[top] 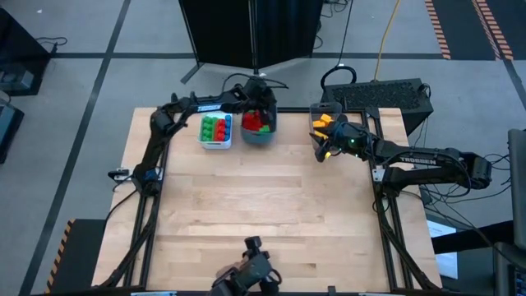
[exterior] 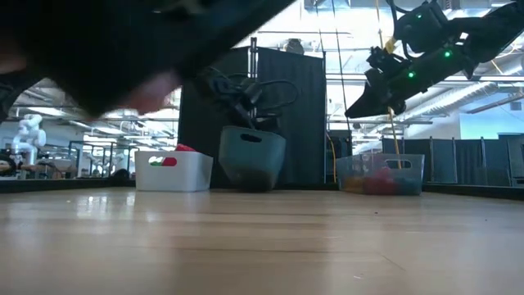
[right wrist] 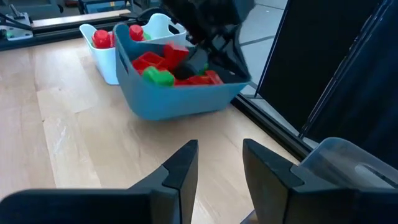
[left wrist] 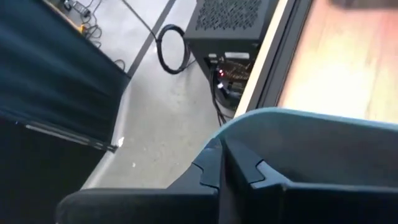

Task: Sort blocks by size
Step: Adjust the blue bin

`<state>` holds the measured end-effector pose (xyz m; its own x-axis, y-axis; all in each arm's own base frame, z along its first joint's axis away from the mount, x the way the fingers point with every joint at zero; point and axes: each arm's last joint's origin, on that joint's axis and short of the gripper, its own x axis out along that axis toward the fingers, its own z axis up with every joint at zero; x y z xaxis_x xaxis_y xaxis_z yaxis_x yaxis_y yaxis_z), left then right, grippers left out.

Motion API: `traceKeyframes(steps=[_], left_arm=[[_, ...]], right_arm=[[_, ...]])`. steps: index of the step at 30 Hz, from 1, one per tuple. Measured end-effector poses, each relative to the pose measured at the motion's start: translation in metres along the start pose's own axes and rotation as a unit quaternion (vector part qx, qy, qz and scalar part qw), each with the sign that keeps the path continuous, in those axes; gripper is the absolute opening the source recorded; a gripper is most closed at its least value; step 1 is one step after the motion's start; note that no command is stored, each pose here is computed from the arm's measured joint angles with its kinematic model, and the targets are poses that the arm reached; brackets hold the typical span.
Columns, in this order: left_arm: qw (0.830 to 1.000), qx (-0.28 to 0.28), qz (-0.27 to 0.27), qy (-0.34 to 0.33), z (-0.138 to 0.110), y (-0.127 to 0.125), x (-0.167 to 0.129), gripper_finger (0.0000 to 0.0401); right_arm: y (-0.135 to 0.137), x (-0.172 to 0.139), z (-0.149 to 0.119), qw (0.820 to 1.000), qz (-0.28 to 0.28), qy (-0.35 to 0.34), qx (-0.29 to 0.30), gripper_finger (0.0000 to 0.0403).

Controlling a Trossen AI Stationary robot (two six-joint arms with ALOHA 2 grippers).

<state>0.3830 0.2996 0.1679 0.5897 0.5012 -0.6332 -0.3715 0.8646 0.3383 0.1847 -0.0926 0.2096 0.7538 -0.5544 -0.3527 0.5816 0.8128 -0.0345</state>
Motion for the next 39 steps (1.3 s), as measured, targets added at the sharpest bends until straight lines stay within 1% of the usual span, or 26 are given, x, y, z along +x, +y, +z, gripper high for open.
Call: traceKeyframes(steps=[3, 7, 11, 14, 16, 19, 21, 24, 26, 28, 30, 33, 36, 39], left_arm=[[1.000, 0.005, 0.002, -0.001, 0.017, 0.000, 0.002, 0.0003], [1.000, 0.003, 0.021, -0.015, 0.037, 0.009, -0.007, 0.0003], [0.999, 0.004, 0.025, -0.023, 0.050, 0.016, -0.014, 0.0003], [0.999, 0.004, 0.027, -0.030, 0.056, 0.017, -0.016, 0.0003], [1.000, 0.007, 0.011, -0.018, 0.056, 0.014, -0.018, 0.0003], [0.999, 0.019, -0.023, 0.019, 0.054, 0.004, -0.022, 0.0003], [0.997, 0.034, -0.048, 0.048, 0.054, -0.006, -0.029, 0.0003], [0.992, 0.043, -0.094, 0.075, 0.057, -0.017, -0.049, 0.0003], [0.989, 0.036, -0.130, 0.067, 0.066, -0.025, -0.065, 0.0003], [0.986, 0.040, -0.156, 0.051, 0.075, -0.037, -0.083, 0.0003], [0.983, 0.052, -0.172, 0.032, 0.086, -0.056, -0.101, 0.0002], [0.976, 0.078, -0.202, 0.014, 0.098, -0.092, -0.120, 0.0000], [0.968, 0.095, -0.233, 0.014, 0.096, -0.137, -0.124, 0.0000], [0.966, 0.108, -0.236, 0.002, 0.085, -0.188, -0.118, 0.0000]], right_arm=[[0.000, 0.000, -0.001, 1.000, 0.000, 0.007, -0.001, 0.0112], [0.000, 0.000, -0.002, 1.000, 0.000, 0.011, -0.003, 0.0112], [0.000, 0.000, -0.002, 1.000, 0.000, 0.011, -0.008, 0.0112], [0.000, 0.000, -0.002, 1.000, 0.000, 0.011, -0.001, 0.0112], [0.001, 0.000, -0.003, 1.000, 0.002, 0.014, 0.003, 0.0111], [0.004, -0.001, -0.006, 0.999, 0.011, 0.029, 0.017, 0.0111], [0.007, 0.000, -0.009, 0.998, 0.035, 0.046, 0.027, 0.0111], [0.017, 0.004, -0.015, 0.995, 0.064, 0.069, 0.029, 0.0100], [0.022, 0.007, -0.019, 0.994, 0.066, 0.079, 0.022, 0.0088], [0.025, 0.008, -0.022, 0.995, 0.054, 0.085, 0.014, 0.0075], [0.027, 0.008, -0.023, 0.996, 0.039, 0.085, 0.008, 0.0063], [0.029, 0.006, -0.021, 0.996, 0.039, 0.078, 0.007, 0.0050], [0.030, 0.002, -0.018, 0.997, 0.044, 0.068, 0.008, 0.0044], [0.029, -0.006, -0.016, 0.996, 0.047, 0.071, 0.006, 0.0043]])
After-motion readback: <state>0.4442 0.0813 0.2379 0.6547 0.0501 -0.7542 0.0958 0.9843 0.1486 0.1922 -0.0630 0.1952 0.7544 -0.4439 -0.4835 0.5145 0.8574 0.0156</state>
